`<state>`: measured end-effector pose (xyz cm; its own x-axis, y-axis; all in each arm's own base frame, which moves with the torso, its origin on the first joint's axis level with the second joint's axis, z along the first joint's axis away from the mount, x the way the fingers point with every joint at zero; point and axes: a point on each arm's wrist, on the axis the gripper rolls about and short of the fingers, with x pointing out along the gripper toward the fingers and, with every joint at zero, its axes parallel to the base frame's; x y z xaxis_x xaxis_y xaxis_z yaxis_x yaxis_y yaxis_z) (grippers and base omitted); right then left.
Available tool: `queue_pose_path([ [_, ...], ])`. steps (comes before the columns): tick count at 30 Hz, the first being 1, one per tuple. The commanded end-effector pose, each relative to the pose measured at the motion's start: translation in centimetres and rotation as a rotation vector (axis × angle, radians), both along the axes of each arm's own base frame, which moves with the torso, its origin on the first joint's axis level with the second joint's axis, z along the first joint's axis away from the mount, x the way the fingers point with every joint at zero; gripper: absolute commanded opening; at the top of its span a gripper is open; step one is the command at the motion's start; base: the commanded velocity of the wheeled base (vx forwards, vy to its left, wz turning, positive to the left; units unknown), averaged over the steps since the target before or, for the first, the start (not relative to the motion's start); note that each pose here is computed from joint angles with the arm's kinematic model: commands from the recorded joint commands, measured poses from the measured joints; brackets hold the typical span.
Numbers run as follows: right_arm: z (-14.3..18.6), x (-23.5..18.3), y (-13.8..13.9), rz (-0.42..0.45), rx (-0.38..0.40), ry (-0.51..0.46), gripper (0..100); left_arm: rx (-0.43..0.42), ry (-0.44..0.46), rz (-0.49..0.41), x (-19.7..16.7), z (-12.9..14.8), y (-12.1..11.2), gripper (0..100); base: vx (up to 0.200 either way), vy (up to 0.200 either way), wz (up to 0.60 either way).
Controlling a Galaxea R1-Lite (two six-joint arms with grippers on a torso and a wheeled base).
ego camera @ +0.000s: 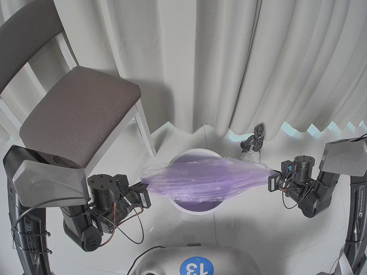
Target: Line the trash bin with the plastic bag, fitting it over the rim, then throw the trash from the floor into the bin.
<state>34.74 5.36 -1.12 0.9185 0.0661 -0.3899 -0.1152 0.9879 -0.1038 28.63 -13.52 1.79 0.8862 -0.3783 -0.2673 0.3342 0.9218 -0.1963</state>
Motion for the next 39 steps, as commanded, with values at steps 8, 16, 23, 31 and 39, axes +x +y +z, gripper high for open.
queue_pose_path([
  [8, -0.7, -2.2, 0.6, 0.047, -0.058, 0.066, 0, 0.012, -0.034, 0.013, -0.6, 1.2, 1.0, 0, 0.000, 0.000, 0.00],
  [16, 1.3, -5.7, 1.9, 0.131, -0.102, 0.076, 0, 0.107, 0.009, -0.111, -3.4, 1.0, 1.8, 0, 0.000, 0.000, 0.00],
  [23, 1.9, -8.3, 2.7, 0.210, -0.158, 0.054, 0, 0.168, 0.031, -0.143, -4.4, 0.5, 2.3, 0, 0.000, 0.000, 0.00],
  [31, 1.9, -9.4, 2.7, 0.242, -0.201, 0.035, 0, 0.197, 0.047, -0.167, -4.9, 0.2, 2.5, 0, 0.000, 0.000, 0.00],
  [39, 1.7, -10.4, 2.4, 0.268, -0.252, 0.062, 0, 0.227, 0.065, -0.185, -5.6, -0.1, 2.7, 0, 0.000, 0.000, 0.00],
])
